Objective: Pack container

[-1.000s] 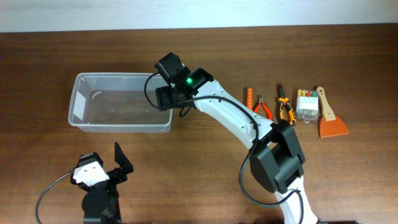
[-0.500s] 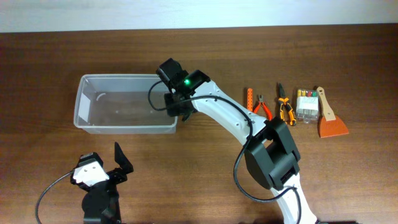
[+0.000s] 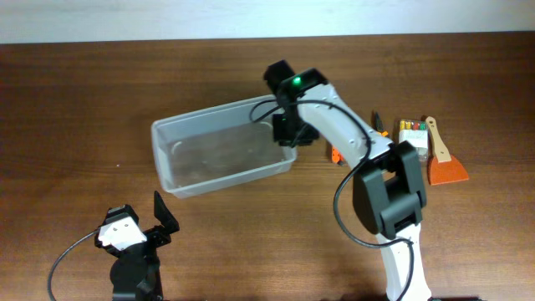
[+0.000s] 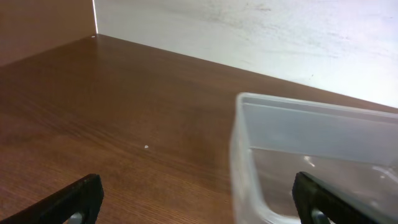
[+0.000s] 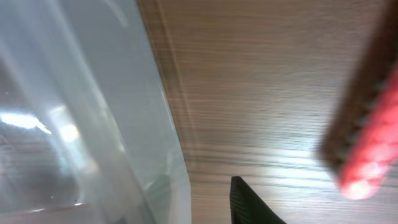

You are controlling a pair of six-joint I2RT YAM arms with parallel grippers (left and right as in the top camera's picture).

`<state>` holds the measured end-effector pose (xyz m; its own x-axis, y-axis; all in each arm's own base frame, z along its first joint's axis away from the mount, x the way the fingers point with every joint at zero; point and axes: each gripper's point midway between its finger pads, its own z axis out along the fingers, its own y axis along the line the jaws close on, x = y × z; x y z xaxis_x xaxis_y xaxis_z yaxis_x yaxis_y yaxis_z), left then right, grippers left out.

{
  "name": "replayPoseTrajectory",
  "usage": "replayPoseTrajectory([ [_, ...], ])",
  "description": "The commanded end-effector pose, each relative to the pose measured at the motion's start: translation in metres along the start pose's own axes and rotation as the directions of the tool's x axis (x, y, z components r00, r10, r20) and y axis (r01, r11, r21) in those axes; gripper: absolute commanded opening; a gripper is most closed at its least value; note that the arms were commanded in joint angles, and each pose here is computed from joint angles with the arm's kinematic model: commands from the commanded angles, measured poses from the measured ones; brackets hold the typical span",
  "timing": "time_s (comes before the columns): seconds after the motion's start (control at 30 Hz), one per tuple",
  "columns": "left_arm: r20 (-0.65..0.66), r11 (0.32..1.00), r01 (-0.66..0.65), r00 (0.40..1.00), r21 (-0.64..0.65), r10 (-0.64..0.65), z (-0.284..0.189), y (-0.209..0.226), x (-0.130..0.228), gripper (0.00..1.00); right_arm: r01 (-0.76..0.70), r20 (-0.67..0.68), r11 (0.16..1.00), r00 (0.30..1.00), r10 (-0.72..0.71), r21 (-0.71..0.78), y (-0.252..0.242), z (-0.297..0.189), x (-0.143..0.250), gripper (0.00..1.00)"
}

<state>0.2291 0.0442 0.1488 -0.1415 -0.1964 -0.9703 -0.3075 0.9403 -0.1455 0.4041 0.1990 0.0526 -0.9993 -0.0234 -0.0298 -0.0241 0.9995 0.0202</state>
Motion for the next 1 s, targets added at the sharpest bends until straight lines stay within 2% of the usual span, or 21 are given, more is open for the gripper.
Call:
replayPoseTrajectory([
  [0.0, -0.002, 1.000, -0.010, 1.000, 0.000, 0.010, 0.000, 0.000, 0.001, 0.99, 0.049, -0.016, 0.998, 0.999, -0.048, 0.049, -0.014, 0.003, 0.000, 0.34],
  [0.1, -0.002, 1.000, -0.010, 1.000, 0.000, 0.010, 0.000, 0.000, 0.001, 0.99, 0.016, -0.050, 0.997, 0.999, -0.012, 0.074, -0.025, 0.005, 0.007, 0.34],
  [0.2, -0.002, 1.000, -0.010, 1.000, 0.000, 0.010, 0.000, 0.000, 0.001, 0.99, -0.074, -0.102, 0.992, 0.991, 0.085, 0.105, -0.034, 0.013, 0.022, 0.28],
  [0.27, -0.002, 1.000, -0.010, 1.000, 0.000, 0.010, 0.000, 0.000, 0.001, 0.99, -0.104, -0.130, 0.988, 0.984, 0.119, 0.116, -0.036, 0.018, 0.030, 0.27],
  [0.47, -0.002, 1.000, -0.010, 1.000, 0.000, 0.010, 0.000, 0.000, 0.001, 0.99, -0.128, -0.190, 0.982, 0.970, 0.153, 0.136, -0.041, 0.034, 0.050, 0.25],
  [0.73, -0.002, 1.000, -0.010, 1.000, 0.000, 0.010, 0.000, 0.000, 0.001, 0.99, -0.195, -0.267, 0.977, 0.941, 0.211, 0.084, -0.032, 0.051, 0.069, 0.25],
  [0.97, -0.002, 1.000, -0.010, 1.000, 0.000, 0.010, 0.000, 0.000, 0.001, 0.99, -0.267, -0.361, 0.961, 0.904, 0.227, -0.064, 0.000, 0.046, 0.078, 0.24],
])
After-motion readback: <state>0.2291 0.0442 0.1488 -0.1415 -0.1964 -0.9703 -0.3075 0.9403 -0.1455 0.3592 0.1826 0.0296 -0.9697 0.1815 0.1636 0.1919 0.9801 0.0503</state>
